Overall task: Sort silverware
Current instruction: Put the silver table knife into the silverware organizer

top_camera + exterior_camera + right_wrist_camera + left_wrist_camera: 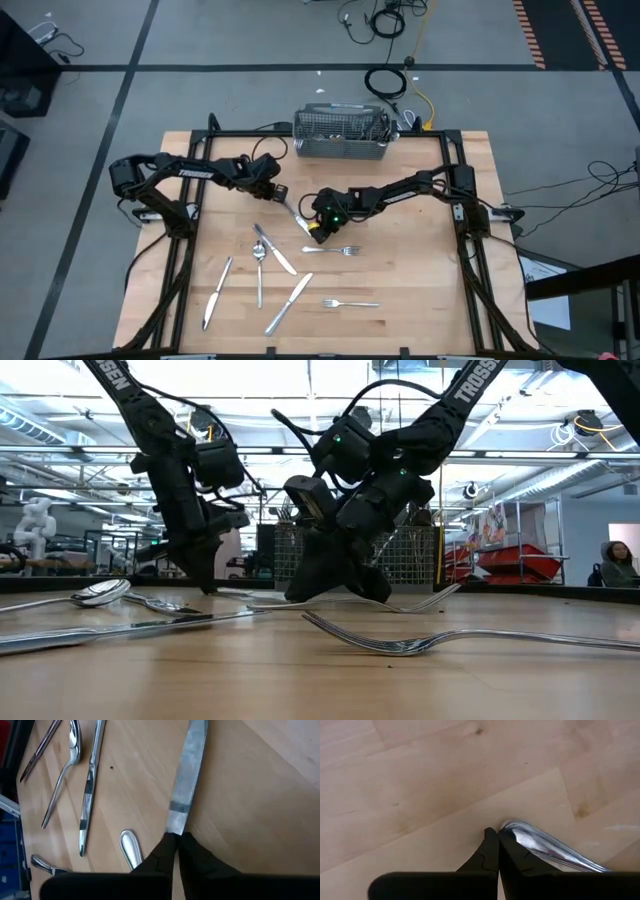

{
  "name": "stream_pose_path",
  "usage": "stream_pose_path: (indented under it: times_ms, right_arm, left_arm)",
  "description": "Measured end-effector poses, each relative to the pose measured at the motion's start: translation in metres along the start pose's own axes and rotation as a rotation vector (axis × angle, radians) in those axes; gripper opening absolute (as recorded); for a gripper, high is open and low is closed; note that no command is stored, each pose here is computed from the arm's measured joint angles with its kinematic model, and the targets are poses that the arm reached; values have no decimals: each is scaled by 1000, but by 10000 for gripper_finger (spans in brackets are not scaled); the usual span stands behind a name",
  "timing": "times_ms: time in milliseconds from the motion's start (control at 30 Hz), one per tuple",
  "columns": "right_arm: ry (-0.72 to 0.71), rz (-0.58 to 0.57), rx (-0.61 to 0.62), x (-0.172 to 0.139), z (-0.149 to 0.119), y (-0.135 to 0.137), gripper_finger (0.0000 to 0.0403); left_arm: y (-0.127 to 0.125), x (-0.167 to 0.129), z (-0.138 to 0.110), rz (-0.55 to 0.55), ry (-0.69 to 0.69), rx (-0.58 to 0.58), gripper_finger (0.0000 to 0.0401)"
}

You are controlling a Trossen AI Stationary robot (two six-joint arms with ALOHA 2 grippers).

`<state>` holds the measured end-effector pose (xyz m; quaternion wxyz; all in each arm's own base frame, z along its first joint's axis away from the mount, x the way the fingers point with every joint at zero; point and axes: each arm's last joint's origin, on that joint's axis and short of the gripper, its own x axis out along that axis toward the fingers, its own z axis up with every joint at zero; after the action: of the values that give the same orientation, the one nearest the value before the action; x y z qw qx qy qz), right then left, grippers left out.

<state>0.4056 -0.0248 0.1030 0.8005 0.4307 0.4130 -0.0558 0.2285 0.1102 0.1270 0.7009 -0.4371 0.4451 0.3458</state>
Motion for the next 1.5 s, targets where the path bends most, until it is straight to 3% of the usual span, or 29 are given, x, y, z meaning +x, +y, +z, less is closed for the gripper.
stream_pose_path:
  times_ms: [300,533,867,1067,1267,1500]
  right_arm:
    - [16,7,-4,-2,0,0,1]
    - [59,-35,-4,-2,-5,-3,0]
    - [53,-187,-42,-29,-7,2,0]
    - [91,-298,-87,-53,-8,3,1]
    - [134,-376,-167,-77,-4,17,1]
    - [110,-424,-260,-95,15,42,1]
  left_arm:
    - [-4,-2,4,-30,-33,20,8]
    - [-17,-27,9,-170,-12,183,41]
    - [-32,-76,20,-280,-208,472,65]
    - [-49,-83,24,-409,-261,800,66]
    - [-57,-75,27,-402,-261,911,66]
    - [-62,-54,36,-319,-233,926,66]
